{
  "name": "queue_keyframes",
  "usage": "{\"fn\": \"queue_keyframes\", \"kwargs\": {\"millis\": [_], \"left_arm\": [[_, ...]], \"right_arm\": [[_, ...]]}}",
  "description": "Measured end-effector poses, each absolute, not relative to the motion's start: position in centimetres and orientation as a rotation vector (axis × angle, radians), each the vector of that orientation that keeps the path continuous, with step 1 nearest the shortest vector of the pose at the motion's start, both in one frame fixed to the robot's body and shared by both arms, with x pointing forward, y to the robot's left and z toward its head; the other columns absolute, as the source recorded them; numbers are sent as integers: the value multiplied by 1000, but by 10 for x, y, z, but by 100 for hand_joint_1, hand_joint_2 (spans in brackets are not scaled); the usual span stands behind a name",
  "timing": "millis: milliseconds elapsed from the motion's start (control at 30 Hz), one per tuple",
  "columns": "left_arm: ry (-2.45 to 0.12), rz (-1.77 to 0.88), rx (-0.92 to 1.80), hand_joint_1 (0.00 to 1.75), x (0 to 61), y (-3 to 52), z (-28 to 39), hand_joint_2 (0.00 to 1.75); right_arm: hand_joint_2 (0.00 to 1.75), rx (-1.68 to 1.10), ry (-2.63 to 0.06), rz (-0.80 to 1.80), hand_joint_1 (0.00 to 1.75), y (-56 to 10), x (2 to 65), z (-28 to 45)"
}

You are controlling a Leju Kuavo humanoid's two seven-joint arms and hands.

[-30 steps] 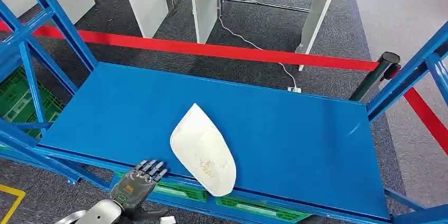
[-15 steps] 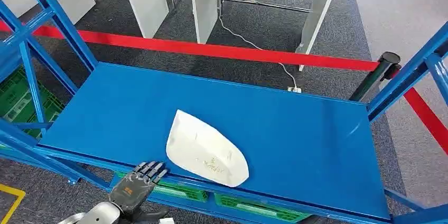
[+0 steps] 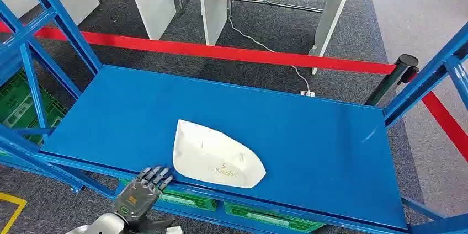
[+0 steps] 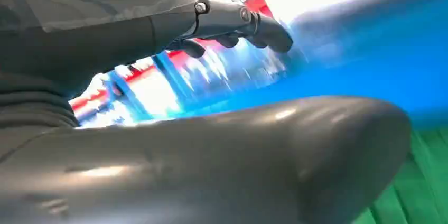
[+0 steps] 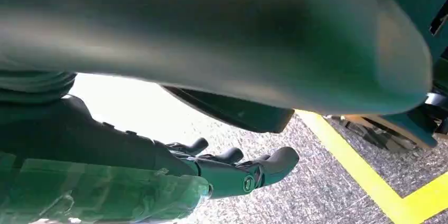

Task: Take the parts from the cabinet and place them on the table.

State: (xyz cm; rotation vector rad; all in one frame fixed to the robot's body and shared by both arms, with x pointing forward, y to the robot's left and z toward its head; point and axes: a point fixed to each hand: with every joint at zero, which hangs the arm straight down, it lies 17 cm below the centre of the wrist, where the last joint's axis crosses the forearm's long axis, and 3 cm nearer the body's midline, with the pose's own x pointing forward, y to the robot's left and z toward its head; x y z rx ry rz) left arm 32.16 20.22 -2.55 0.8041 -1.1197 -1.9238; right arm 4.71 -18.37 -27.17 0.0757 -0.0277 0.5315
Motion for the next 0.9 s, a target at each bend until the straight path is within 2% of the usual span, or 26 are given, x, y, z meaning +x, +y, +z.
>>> {"fn": "queue_keyframes", "kwargs": {"millis": [100,233,600,900], "left_arm": [[-1255,-1822,965,0,341,200,5,0],[-1283,-1765,1063,0,349,204,18,0],[-1344,-1650,1149,0,367,197,55,0],[-1409,-1650,1089,0,365,179,63,0]], "right_arm": [[0,68,-29,522,0,-185,48,-272],[0,62,-28,517,0,-185,48,-272],[0,59,-26,495,0,-186,48,-272],[0,62,-26,495,0,-185,48,-272]]}}
